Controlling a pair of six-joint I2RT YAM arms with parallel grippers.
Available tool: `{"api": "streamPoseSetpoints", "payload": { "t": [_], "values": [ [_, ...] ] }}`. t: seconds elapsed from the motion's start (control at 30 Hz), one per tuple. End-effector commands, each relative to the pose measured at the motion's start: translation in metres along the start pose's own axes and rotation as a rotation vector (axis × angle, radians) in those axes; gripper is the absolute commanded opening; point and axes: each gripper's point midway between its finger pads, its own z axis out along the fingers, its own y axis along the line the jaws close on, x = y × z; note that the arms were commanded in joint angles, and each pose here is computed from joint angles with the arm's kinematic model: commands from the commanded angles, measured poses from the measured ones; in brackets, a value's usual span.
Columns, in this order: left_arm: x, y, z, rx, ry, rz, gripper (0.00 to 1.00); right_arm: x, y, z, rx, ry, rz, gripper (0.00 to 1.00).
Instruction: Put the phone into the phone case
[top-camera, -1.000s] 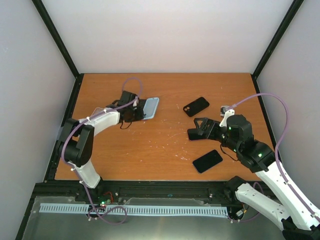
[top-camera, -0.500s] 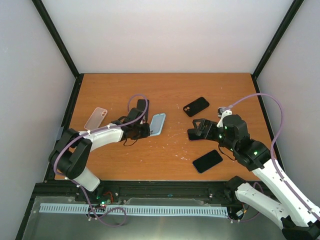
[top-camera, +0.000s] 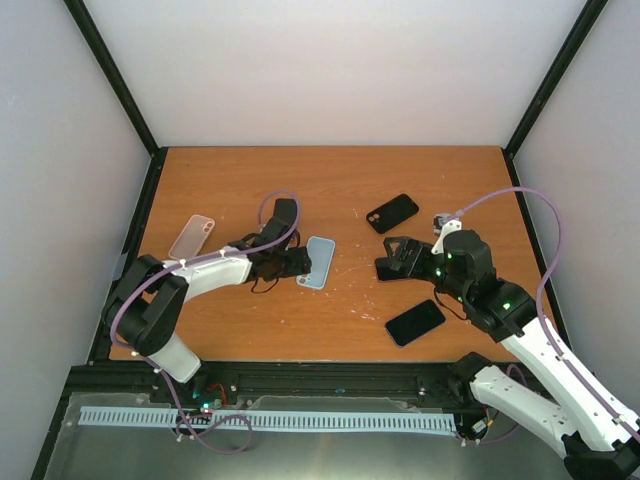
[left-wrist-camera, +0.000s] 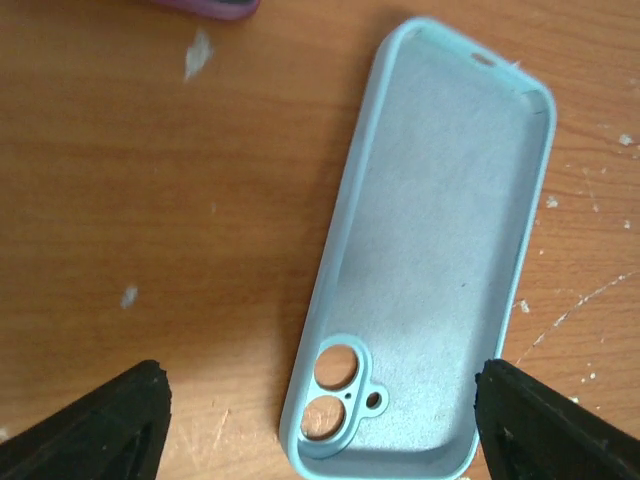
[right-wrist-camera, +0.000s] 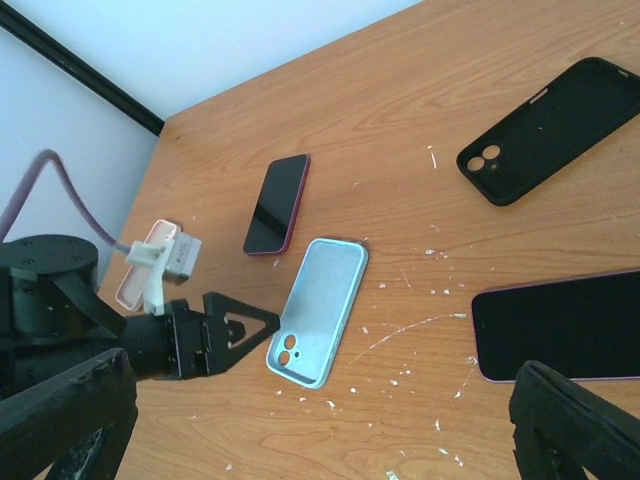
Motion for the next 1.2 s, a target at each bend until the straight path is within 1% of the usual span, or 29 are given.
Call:
{"api": "streamPoseSetpoints", "payload": {
  "t": [0.0,0.03,0.07,0.3,0.37,0.47,0.53,0.57,0.63,0.67,0.77,0.93,1.03,1.17],
  "values": [
    [-0.042,-0.014,-0.02,-0.049,-0.128,0.085,0.94,-0.007,0.007,-0.001,-0.022,-0.026,-0.025,1.0],
    [-0.048,-0.013,-0.02,-0.064,-0.141,0.096,0.99,-0.008,0.007,-0.001,-0.022,-0.027,-0.025,1.0],
    [-0.053,-0.011,-0.02,-0.081,-0.147,0.106,0.99,-0.008,0.008,-0.001,-0.023,-0.028,-0.028,1.0],
    [-0.1,0.005,-0.018,-0.106,-0.172,0.138,0.98,-0.011,0.01,-0.003,-0.029,-0.034,-0.056,1.0],
    [-0.117,0.008,-0.02,-0.128,-0.196,0.165,0.96,-0.013,0.012,-0.005,-0.031,-0.043,-0.066,1.0],
    [-0.138,0.017,-0.021,-0.157,-0.213,0.187,0.88,-0.017,0.013,-0.007,-0.031,-0.055,-0.075,1.0],
    [-0.15,0.021,-0.02,-0.147,-0.218,0.196,0.83,-0.019,0.014,-0.008,-0.034,-0.063,-0.079,1.0],
    [-0.154,0.021,-0.018,-0.137,-0.218,0.215,0.81,-0.02,0.015,-0.009,-0.034,-0.066,-0.081,1.0],
    [-0.16,0.02,-0.012,-0.122,-0.204,0.239,0.81,-0.021,0.015,-0.01,-0.036,-0.072,-0.084,1.0],
    [-0.16,0.02,-0.007,-0.123,-0.188,0.247,0.81,-0.022,0.015,-0.01,-0.038,-0.075,-0.088,1.0],
    [-0.161,0.021,0.006,-0.135,-0.152,0.262,0.89,-0.024,0.016,-0.013,-0.044,-0.089,-0.094,1.0],
    [-0.165,0.03,0.02,-0.179,-0.141,0.278,0.98,-0.029,0.016,-0.024,-0.058,-0.137,-0.102,1.0],
    [-0.168,0.032,0.028,-0.198,-0.128,0.29,1.0,-0.031,0.014,-0.028,-0.054,-0.16,-0.098,1.0],
    [-0.167,0.03,0.044,-0.177,-0.091,0.304,0.97,-0.032,0.015,-0.029,-0.057,-0.161,-0.097,1.0]
  ]
}}
